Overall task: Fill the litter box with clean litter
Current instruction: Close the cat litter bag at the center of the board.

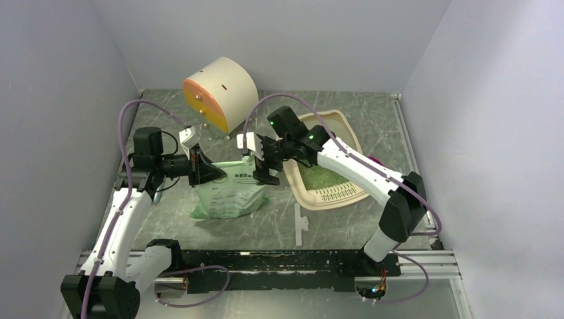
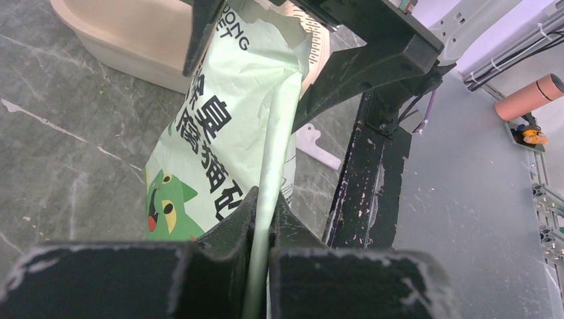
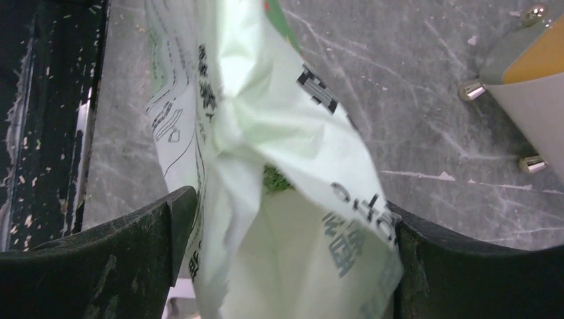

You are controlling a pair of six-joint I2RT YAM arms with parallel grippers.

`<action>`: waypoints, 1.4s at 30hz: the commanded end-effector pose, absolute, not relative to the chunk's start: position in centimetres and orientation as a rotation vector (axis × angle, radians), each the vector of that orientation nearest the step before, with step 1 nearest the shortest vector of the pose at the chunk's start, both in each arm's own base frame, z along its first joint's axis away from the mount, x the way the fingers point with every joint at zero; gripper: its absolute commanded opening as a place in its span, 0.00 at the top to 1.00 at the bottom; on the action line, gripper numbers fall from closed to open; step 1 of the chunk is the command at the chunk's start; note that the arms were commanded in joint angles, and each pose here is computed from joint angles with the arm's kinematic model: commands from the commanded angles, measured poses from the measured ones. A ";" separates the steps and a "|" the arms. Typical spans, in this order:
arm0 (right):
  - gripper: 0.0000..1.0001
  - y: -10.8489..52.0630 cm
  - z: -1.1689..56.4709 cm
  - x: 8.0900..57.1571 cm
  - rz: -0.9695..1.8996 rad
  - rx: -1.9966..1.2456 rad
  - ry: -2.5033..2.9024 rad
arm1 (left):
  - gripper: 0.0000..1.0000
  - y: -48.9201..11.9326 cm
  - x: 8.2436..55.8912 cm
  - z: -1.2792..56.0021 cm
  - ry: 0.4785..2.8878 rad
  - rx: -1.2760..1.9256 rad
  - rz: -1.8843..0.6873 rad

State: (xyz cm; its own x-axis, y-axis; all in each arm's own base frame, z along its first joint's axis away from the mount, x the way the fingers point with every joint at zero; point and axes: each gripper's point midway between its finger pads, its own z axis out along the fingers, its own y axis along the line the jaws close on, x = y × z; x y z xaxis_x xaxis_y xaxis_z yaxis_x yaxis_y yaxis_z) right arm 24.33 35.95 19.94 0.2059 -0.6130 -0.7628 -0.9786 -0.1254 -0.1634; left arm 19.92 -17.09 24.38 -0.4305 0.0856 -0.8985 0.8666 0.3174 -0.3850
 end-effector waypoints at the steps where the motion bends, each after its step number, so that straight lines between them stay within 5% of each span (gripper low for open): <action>1: 0.12 33.4 19.8 23.6 0.680 -1.881 1.494 | 0.95 -18.0 18.8 30.3 1.505 1.028 -1.206; 8: 0.63 33.2 19.5 24.2 0.710 -1.878 1.519 | 0.95 -18.0 18.6 30.3 1.511 1.029 -1.194; 12: 1.00 32.9 20.7 24.4 0.791 -1.832 1.518 | 0.95 -17.7 19.0 29.9 1.541 1.004 -1.150; 15: 1.00 32.4 22.6 23.9 0.940 -1.739 1.499 | 0.95 -17.4 20.1 29.5 1.575 0.941 -1.094; 20: 1.00 32.2 24.7 22.8 1.174 -1.593 1.506 | 0.53 -17.0 21.6 29.5 1.603 0.854 -1.041; 26: 1.00 32.7 23.8 21.9 1.345 -1.520 1.642 | 0.32 -16.5 22.4 30.2 1.594 0.930 -0.932; 36: 1.00 33.3 22.7 23.7 1.311 -1.438 1.726 | 0.26 -20.8 21.2 28.5 1.572 1.183 -1.028; 42: 1.00 33.1 22.9 23.3 1.321 -1.438 1.715 | 0.25 -21.4 23.2 26.2 1.685 1.174 -0.860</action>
